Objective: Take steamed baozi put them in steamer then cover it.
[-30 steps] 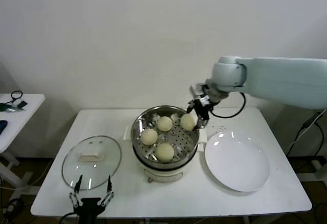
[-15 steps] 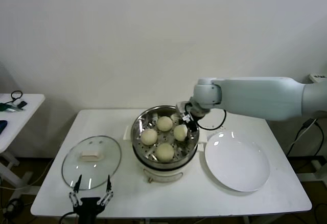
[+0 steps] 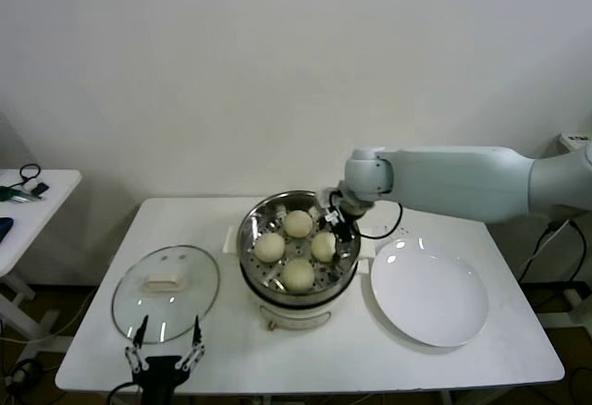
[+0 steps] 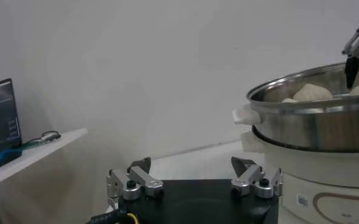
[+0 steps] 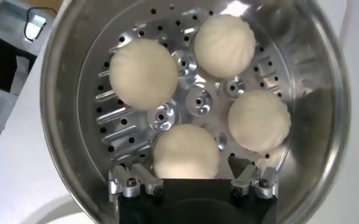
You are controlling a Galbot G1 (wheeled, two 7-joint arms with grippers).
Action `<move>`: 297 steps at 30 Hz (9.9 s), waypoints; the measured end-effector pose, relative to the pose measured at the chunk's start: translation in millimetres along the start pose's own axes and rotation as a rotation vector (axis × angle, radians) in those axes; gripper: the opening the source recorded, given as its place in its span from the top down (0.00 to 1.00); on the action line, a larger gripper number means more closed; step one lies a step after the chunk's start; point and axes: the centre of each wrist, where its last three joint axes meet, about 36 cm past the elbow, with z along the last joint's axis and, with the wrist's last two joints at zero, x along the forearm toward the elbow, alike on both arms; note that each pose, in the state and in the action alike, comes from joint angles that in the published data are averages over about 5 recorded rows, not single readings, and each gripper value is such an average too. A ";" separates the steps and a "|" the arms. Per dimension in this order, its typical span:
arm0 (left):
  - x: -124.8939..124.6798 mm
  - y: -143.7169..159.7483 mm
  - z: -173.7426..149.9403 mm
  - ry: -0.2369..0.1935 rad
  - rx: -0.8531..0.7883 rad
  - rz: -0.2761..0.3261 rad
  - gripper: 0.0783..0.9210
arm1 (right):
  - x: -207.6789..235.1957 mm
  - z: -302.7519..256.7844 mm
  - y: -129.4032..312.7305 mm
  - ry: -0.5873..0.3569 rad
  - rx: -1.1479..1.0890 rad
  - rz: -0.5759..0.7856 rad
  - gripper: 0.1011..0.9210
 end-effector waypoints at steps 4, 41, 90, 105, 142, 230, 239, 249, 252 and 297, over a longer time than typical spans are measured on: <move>0.5 1.8 -1.6 -0.001 -0.003 0.000 0.12 | 33.0 10.9 -8.5 -0.056 -0.049 0.023 0.12; -37.4 28.4 -11.7 -0.057 -0.052 0.085 0.12 | -24.7 208.1 237.4 -0.806 -0.985 1.097 0.12; -132.5 92.1 143.9 -0.222 -1.358 -0.106 0.12 | -226.6 150.9 528.1 -0.838 -1.355 1.364 0.12; -171.1 92.8 155.9 -0.198 -1.386 -0.093 0.12 | -232.4 140.7 538.8 -0.832 -1.370 1.367 0.12; -203.5 97.6 159.5 -0.175 -1.375 -0.053 0.81 | -220.4 137.4 536.7 -0.848 -1.337 1.405 0.12; -142.4 -195.3 -127.0 -0.207 -1.202 -0.014 0.94 | -250.0 171.1 510.9 -0.736 -1.370 1.451 0.12; -143.4 -197.7 -120.2 -0.198 -1.241 -0.019 0.94 | -251.9 169.8 511.7 -0.737 -1.374 1.452 0.12; -144.9 -197.7 -113.5 -0.202 -1.276 -0.030 0.94 | -252.4 168.2 512.5 -0.741 -1.370 1.461 0.12; -144.2 -197.3 -111.4 -0.204 -1.284 -0.031 0.94 | -252.7 167.2 512.9 -0.742 -1.371 1.460 0.12; -133.1 36.2 -59.7 -0.151 -0.464 0.146 0.12 | -233.1 153.5 488.0 -0.670 -1.360 1.422 0.12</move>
